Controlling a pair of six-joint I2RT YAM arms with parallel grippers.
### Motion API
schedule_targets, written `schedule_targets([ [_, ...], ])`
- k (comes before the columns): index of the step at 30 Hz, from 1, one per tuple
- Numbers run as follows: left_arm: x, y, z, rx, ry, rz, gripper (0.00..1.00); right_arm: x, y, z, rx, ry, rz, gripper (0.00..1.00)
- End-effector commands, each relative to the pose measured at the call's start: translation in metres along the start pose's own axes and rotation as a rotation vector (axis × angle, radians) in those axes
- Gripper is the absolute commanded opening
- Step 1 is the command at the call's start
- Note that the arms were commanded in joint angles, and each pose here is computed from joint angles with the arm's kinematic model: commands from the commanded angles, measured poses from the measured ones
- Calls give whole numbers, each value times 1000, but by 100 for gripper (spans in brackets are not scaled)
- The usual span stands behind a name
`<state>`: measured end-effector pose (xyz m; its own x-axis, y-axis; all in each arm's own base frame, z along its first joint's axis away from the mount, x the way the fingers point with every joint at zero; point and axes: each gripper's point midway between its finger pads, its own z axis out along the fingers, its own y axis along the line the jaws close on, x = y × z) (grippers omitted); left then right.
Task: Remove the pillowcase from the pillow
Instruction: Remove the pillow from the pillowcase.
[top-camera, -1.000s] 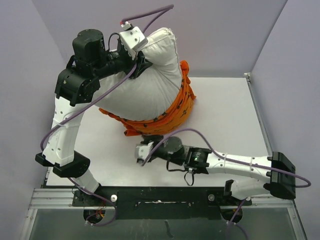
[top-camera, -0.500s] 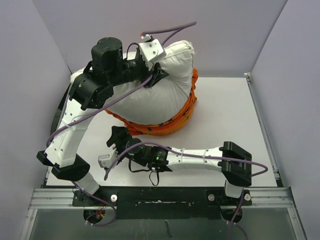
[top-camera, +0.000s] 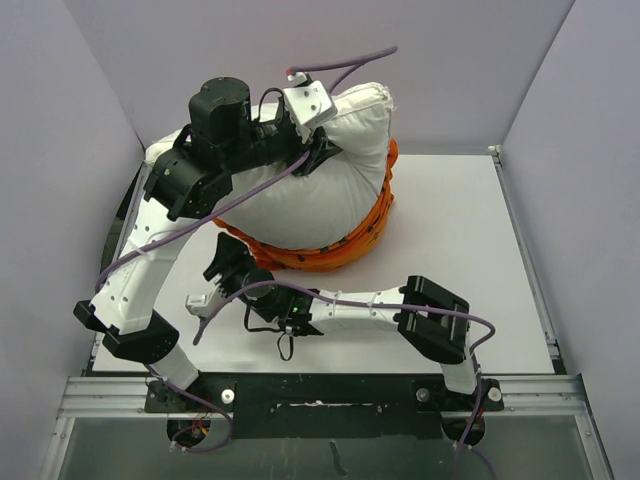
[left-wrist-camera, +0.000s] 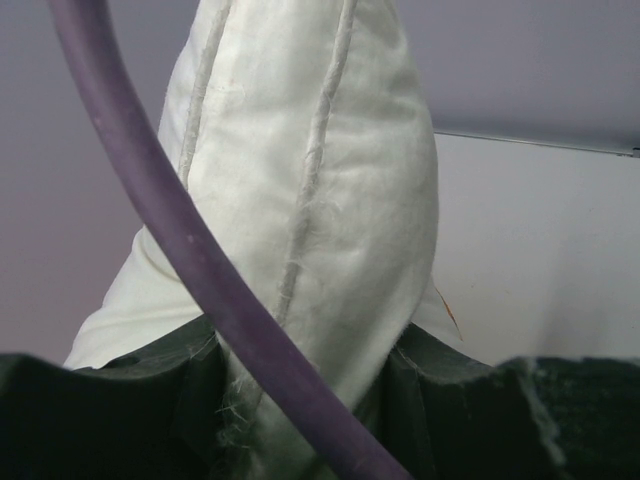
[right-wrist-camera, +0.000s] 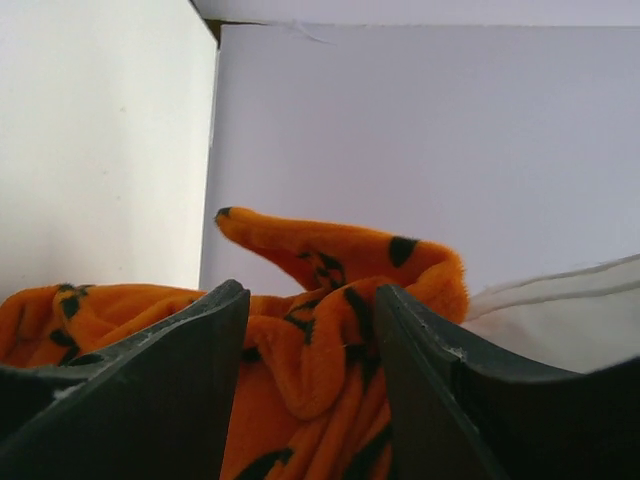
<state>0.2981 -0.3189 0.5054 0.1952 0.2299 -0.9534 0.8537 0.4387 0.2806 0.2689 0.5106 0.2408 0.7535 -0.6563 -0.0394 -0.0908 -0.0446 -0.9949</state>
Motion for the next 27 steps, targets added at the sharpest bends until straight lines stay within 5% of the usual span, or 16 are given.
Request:
schedule_targets([
  [1, -62, 49, -31, -291, -187, 27, 0, -9, -82, -4, 239, 39, 10, 53],
  [9, -67, 47, -34, -286, -200, 25, 0, 29, -74, 10, 233, 188, 29, 50],
  [16, -70, 47, -35, -284, -207, 31, 0, 65, -6, 22, 42, 285, 147, 28],
  [22, -72, 47, -36, -288, -219, 45, 0, 81, 40, 12, -51, 339, 213, 0],
  [27, -80, 49, -39, -296, -233, 60, 0, 88, 73, -3, -108, 369, 303, 0],
])
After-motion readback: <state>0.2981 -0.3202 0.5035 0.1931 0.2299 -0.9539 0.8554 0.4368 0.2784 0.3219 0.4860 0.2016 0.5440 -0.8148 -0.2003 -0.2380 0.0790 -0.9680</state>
